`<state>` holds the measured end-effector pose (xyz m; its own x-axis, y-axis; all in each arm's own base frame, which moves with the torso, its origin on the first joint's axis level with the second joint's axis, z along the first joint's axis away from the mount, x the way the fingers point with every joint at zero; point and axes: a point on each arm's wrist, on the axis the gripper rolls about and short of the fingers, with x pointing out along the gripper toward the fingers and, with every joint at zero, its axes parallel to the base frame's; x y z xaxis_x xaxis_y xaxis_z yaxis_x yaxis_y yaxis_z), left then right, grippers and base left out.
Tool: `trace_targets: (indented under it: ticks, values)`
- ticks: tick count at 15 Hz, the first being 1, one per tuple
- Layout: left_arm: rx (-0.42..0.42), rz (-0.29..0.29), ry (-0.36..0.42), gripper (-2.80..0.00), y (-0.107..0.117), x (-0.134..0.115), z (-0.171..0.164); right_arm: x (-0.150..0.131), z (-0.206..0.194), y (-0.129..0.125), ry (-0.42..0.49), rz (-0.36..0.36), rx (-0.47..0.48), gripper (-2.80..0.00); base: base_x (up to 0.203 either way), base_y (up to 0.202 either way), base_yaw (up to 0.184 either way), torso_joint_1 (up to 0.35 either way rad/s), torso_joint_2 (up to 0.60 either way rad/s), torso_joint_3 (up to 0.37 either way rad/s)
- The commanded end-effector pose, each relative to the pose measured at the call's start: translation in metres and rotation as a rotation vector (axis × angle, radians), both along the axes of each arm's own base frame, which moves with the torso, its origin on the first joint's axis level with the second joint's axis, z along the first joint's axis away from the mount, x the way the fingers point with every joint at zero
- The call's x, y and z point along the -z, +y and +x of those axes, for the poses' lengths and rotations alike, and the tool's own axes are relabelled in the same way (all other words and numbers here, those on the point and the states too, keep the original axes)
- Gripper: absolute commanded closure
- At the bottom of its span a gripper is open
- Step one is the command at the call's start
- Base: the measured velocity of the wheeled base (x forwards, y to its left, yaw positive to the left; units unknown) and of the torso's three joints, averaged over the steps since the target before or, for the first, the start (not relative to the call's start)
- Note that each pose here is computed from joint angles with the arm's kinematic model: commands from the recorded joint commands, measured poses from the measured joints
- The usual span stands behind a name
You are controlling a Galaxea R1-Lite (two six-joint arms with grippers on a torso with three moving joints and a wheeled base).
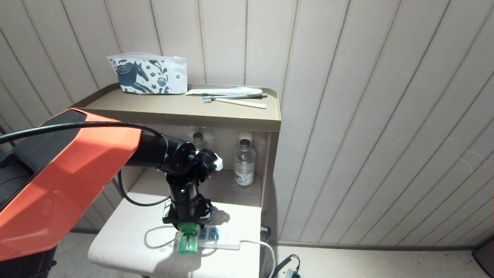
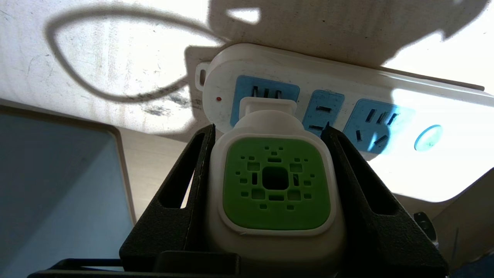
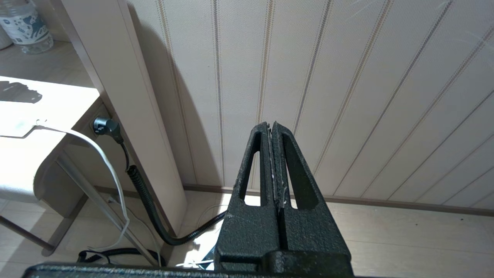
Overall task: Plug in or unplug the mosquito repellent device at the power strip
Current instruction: Insert the plug into the socket
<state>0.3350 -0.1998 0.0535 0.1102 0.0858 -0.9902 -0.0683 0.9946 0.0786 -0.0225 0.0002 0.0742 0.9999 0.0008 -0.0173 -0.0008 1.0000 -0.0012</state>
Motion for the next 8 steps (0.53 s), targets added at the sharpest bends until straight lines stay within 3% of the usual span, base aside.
trace_targets:
  ticks: [1, 8]
  values:
    - [-0.006, 0.013, 0.02, 0.0, 0.0004, 0.0082, 0.001, 0.0, 0.0, 0.0, 0.0, 0.0, -0.001, 0.0, 0.0, 0.0, 0.0, 0.0, 0.0, 0.0]
    - [-0.006, 0.029, 0.027, 0.0, 0.0001, 0.0137, 0.002, 0.0, 0.0, 0.0, 0.0, 0.0, -0.001, 0.0, 0.0, 0.0, 0.0, 0.0, 0.0, 0.0]
